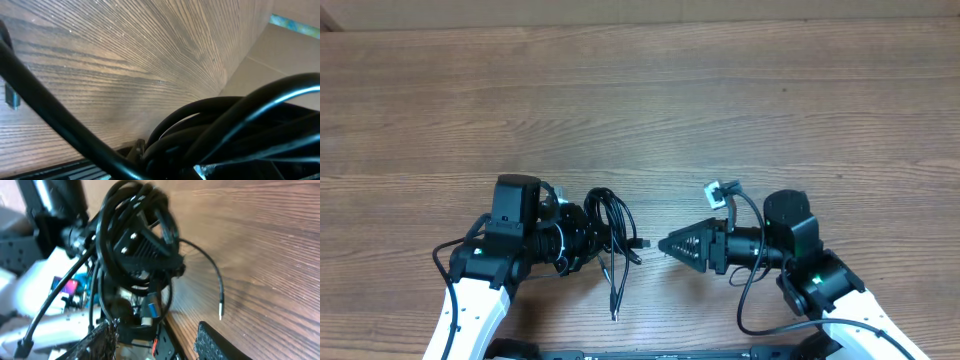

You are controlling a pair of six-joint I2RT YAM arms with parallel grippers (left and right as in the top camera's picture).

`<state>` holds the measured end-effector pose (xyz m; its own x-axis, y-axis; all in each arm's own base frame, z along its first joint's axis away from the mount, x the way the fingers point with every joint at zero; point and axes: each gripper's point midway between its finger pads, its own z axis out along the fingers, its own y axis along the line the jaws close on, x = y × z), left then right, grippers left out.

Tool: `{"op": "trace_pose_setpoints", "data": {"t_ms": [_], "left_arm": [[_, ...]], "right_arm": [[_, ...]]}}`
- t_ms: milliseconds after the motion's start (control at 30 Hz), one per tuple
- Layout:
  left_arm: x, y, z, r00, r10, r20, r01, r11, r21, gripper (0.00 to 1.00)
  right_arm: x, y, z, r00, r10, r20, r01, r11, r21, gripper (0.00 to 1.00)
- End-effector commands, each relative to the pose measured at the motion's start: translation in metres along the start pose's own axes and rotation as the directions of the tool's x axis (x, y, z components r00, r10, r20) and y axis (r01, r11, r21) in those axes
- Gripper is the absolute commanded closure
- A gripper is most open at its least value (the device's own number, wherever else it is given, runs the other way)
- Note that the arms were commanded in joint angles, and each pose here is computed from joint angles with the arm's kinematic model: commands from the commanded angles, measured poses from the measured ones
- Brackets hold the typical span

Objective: Untangle cables

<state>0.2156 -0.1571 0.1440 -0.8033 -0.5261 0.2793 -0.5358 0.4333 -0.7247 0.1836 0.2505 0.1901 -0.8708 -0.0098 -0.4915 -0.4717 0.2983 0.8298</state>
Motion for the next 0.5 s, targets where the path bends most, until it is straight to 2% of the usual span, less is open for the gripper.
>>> {"op": "trace_pose_setpoints", "data": {"t_ms": [0,100,267,467], "left_arm": [[0.004,-0.003,0.000,0.999,-0.036,-0.030,0.036,0.999,0.016,0.91],[0.004,-0.003,0.000,0.999,-0.044,-0.030,0.045,0.999,0.016,0.92],[0.006,0.000,0.000,0.998,-0.056,-0.039,0.056,0.998,0.007,0.92],[0.007,0.003,0.000,0.997,-0.065,-0.044,0.065,0.998,-0.005,0.91]], "right_arm": [[0.006,0.022,0.009,0.992,-0.125,-0.022,0.123,0.991,-0.057,0.50],[0.016,0.035,0.019,0.976,-0.216,-0.038,0.212,0.973,-0.087,0.52],[0.008,0.021,0.031,0.958,-0.286,0.033,0.283,0.956,0.079,0.57],[0.009,0.042,0.038,0.919,-0.388,0.066,0.387,0.921,0.038,0.57]]}}
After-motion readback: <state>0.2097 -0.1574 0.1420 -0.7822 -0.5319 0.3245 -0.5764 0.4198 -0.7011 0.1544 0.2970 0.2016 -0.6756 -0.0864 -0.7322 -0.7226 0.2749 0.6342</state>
